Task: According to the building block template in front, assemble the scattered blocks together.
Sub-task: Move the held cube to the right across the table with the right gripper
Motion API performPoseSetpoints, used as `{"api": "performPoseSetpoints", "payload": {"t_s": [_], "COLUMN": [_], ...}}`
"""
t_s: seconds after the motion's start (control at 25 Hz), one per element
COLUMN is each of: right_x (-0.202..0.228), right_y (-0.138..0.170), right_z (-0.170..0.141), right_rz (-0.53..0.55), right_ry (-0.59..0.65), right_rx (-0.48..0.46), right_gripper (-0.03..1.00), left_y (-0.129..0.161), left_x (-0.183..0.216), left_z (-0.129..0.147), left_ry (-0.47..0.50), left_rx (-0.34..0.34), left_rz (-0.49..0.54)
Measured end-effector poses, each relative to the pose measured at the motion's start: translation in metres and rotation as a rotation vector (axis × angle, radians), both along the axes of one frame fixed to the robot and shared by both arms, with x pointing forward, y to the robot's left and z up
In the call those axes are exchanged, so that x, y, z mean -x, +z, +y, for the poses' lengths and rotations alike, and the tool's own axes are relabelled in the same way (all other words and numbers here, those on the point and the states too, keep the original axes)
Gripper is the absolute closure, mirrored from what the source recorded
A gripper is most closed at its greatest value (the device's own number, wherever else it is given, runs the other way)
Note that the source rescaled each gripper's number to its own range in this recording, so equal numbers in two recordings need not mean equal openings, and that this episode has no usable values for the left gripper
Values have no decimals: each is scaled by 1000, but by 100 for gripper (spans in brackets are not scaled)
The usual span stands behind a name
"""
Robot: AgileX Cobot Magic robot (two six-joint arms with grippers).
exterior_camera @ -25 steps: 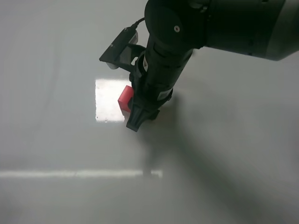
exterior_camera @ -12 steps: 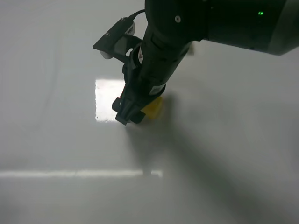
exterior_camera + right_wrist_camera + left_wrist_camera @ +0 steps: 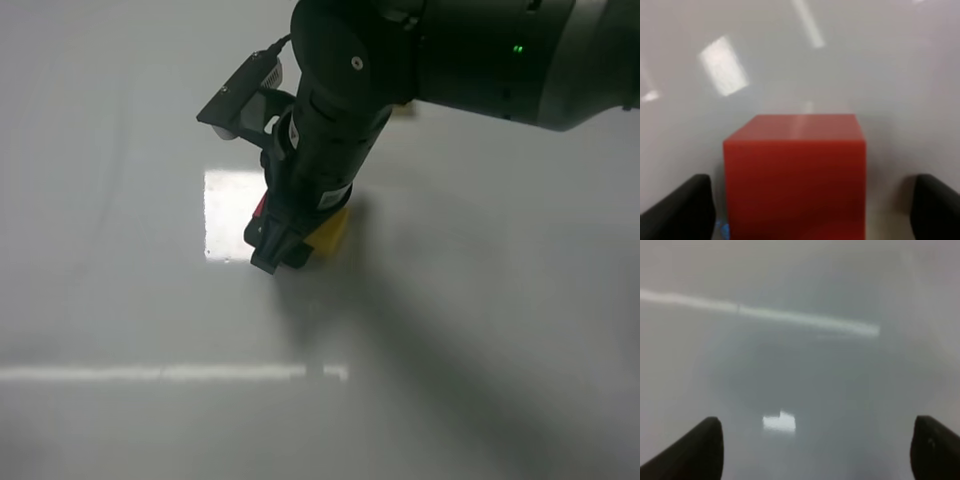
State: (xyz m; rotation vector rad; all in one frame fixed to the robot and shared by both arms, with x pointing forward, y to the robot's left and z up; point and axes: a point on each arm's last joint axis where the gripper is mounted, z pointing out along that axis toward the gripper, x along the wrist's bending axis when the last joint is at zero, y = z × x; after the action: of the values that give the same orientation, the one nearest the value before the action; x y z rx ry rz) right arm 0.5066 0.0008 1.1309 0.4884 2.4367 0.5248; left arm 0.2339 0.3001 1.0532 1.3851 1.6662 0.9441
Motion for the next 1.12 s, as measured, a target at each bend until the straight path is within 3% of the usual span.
{"api": "performPoseSetpoints", "payload": {"t_s": [0.16, 0.44, 0.64, 0.88, 1.12], "right_x": [0, 1, 1, 5, 7], "right_y": [0, -1, -1, 2, 20], "right_z": [-1, -2, -3, -13, -30], "right_rz": [-3, 15, 21, 28, -52], "right_ry": [-3, -14, -8, 76, 135], "right_rx": [8, 23, 46, 219, 349], "right_gripper": [35, 97, 96, 96, 96], "left_y": [0, 0, 0, 0, 0], "left_x": [0, 0, 0, 0, 0], "left_z": [0, 0, 0, 0, 0], "left_ry": [0, 0, 0, 0, 0], "left_rx": [0, 0, 0, 0, 0], "left_rz": [-1, 0, 0, 0, -1]}}
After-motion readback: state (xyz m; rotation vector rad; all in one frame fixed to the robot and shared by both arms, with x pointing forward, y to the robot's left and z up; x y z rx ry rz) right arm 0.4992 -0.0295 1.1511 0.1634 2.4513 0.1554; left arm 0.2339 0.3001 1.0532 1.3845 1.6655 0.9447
